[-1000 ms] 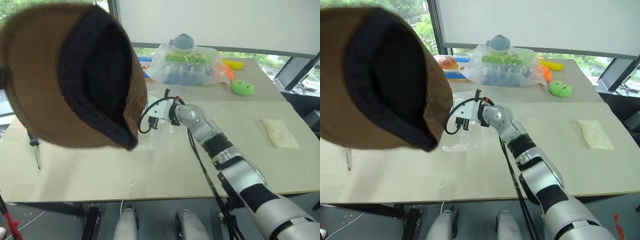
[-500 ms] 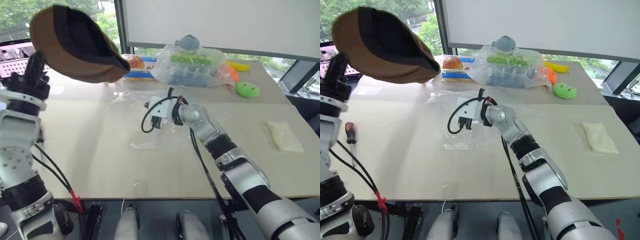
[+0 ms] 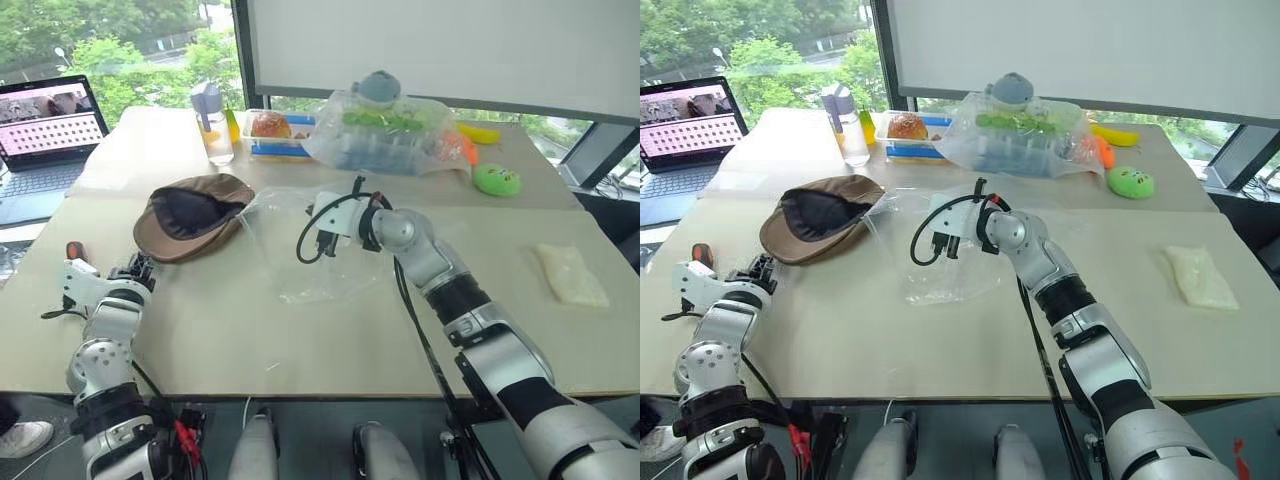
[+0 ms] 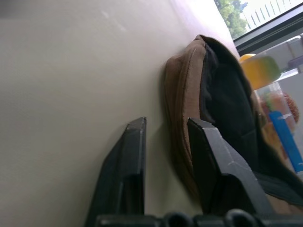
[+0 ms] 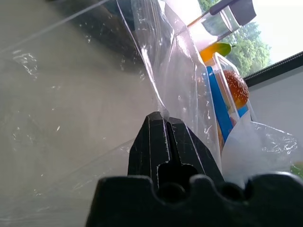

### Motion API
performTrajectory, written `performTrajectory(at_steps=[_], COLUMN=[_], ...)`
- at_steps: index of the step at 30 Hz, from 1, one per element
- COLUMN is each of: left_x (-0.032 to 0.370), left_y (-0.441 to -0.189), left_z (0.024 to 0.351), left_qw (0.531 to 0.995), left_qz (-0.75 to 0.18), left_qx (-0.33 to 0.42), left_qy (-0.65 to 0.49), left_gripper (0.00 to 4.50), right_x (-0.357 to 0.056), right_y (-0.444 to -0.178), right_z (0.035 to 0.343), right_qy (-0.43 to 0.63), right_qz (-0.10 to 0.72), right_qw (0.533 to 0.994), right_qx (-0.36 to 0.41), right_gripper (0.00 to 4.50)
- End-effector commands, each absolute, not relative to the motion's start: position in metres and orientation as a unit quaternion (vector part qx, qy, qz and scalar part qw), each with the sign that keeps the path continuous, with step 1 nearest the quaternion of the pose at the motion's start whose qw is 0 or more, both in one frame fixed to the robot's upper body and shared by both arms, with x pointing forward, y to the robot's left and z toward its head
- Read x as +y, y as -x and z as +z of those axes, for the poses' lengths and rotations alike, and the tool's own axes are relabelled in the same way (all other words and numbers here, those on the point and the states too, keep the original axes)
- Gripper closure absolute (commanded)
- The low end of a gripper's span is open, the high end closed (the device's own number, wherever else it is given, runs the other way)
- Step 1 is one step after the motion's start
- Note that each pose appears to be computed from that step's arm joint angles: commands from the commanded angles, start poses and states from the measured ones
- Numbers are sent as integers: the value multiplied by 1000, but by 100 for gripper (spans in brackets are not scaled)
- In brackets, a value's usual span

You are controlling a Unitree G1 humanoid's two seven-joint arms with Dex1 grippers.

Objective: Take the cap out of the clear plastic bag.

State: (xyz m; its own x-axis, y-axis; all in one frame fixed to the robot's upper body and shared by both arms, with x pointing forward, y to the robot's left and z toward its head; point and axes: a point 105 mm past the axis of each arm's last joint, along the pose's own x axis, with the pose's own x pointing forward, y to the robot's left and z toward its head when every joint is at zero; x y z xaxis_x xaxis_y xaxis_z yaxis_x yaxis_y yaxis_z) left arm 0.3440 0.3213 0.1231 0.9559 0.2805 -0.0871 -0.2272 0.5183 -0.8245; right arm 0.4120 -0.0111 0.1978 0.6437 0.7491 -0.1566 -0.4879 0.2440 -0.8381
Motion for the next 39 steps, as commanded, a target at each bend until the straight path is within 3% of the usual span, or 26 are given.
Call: performTrajectory(at_steps=[1, 5, 12, 15, 18, 21, 26, 30, 34, 39], left_x=[269, 215, 205, 200, 197, 197, 202, 216, 233, 244], left_y=[-347, -316, -289, -287, -286, -289, -298, -313, -323, -328], left_z=[174, 219, 265, 281, 294, 300, 295, 289, 293, 289], left_qw=[885, 894, 893, 891, 881, 880, 895, 920, 931, 940], left_qz=[-28, -222, -303, -320, -334, -341, -325, -265, -215, -168], left_qx=[-51, -48, -104, -122, -138, -138, -122, -124, -143, -161], left_qy=[462, 387, 315, 298, 304, 301, 280, 260, 259, 249], left_gripper=[153, 13, 5, 0, 0, 0, 0, 0, 0, 0], right_x=[-12, -8, 0, 7, 15, 7, -18, -44, -66, -114], right_y=[-409, -409, -409, -405, -394, -383, -363, -327, -307, -356], right_z=[214, 216, 220, 219, 218, 216, 239, 289, 334, 338], right_qy=[455, 432, 385, 330, 229, 167, 85, 8, -58, -72], right_qz=[395, 410, 427, 451, 497, 538, 595, 665, 686, 526], right_qw=[782, 788, 803, 816, 828, 822, 798, 744, 718, 837], right_qx=[-159, -155, -155, -144, -121, -82, -36, -61, -101, -135], right_gripper=[450, 450, 450, 380, 272, 178, 4, 4, 4, 4])
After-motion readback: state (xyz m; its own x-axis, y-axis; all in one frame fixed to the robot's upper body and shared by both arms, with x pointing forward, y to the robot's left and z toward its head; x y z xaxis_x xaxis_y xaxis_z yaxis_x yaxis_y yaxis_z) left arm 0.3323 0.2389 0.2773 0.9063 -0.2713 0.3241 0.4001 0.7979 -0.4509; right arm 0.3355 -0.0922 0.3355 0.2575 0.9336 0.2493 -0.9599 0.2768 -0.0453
